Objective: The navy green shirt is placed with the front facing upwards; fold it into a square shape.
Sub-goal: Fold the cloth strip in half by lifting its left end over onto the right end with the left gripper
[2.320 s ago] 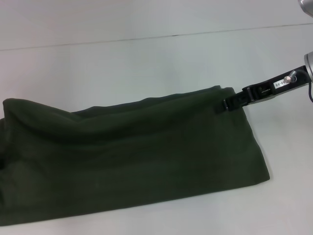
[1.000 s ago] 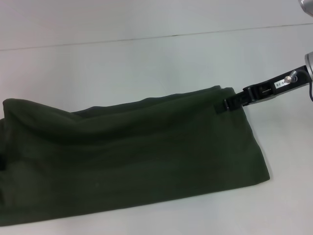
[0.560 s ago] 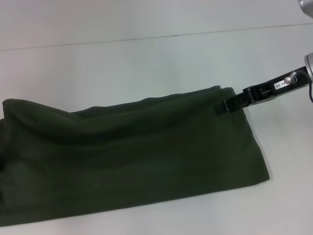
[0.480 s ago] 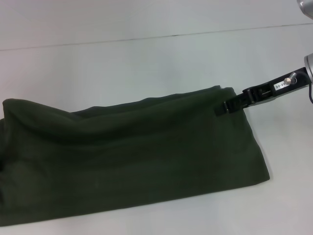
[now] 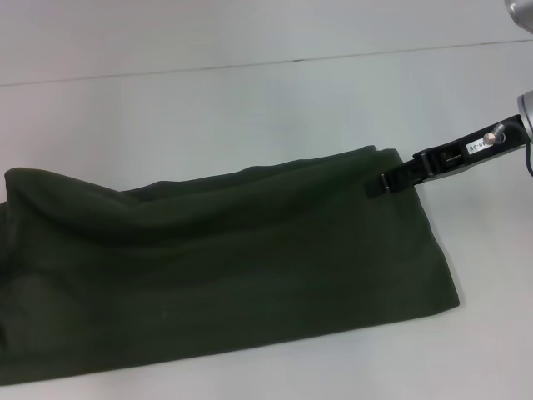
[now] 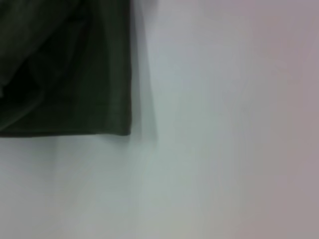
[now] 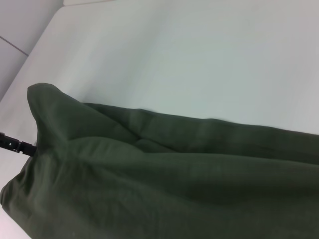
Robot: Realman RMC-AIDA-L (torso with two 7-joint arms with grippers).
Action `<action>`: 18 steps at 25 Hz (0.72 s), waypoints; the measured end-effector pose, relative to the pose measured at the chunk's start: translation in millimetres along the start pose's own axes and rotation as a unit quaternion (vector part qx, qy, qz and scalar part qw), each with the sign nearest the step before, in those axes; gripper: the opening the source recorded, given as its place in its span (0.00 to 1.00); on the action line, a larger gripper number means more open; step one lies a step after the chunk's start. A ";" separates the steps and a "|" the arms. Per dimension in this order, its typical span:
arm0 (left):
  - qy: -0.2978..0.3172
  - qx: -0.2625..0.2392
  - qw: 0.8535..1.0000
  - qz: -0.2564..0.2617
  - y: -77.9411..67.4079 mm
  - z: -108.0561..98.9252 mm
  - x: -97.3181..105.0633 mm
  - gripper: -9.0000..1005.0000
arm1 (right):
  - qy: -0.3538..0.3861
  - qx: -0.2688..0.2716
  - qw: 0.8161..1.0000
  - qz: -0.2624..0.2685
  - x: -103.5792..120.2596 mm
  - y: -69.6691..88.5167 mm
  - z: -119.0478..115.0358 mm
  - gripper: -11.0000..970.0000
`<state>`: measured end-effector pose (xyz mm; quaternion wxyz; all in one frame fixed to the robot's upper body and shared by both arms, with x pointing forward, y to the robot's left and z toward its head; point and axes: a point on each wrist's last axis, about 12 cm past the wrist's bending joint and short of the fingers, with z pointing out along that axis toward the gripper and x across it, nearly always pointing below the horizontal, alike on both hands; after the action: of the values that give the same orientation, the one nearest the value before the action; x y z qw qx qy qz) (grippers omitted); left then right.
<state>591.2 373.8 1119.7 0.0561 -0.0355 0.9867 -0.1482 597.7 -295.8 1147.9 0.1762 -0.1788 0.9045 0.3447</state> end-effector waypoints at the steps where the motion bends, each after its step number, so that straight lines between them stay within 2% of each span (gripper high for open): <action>1: -0.002 0.008 1.000 -0.007 2.7 -2.7 0.6 0.69 | 0.000 0.000 1.000 -0.001 -0.8 0.4 0.1 0.68; 7: -0.004 0.018 1.000 -0.018 8.1 -5.7 3.0 0.68 | 0.000 0.000 1.000 -0.004 -2.8 1.5 0.7 0.68; 18: 0.007 0.023 1.000 -0.015 5.3 3.4 6.2 0.68 | 0.001 -0.001 1.000 -0.004 -2.5 1.7 0.8 0.68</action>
<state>585.2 377.4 1114.2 0.0476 -0.0475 0.9829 -0.1716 599.3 -293.6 1149.4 0.1762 -0.1826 0.9037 0.3450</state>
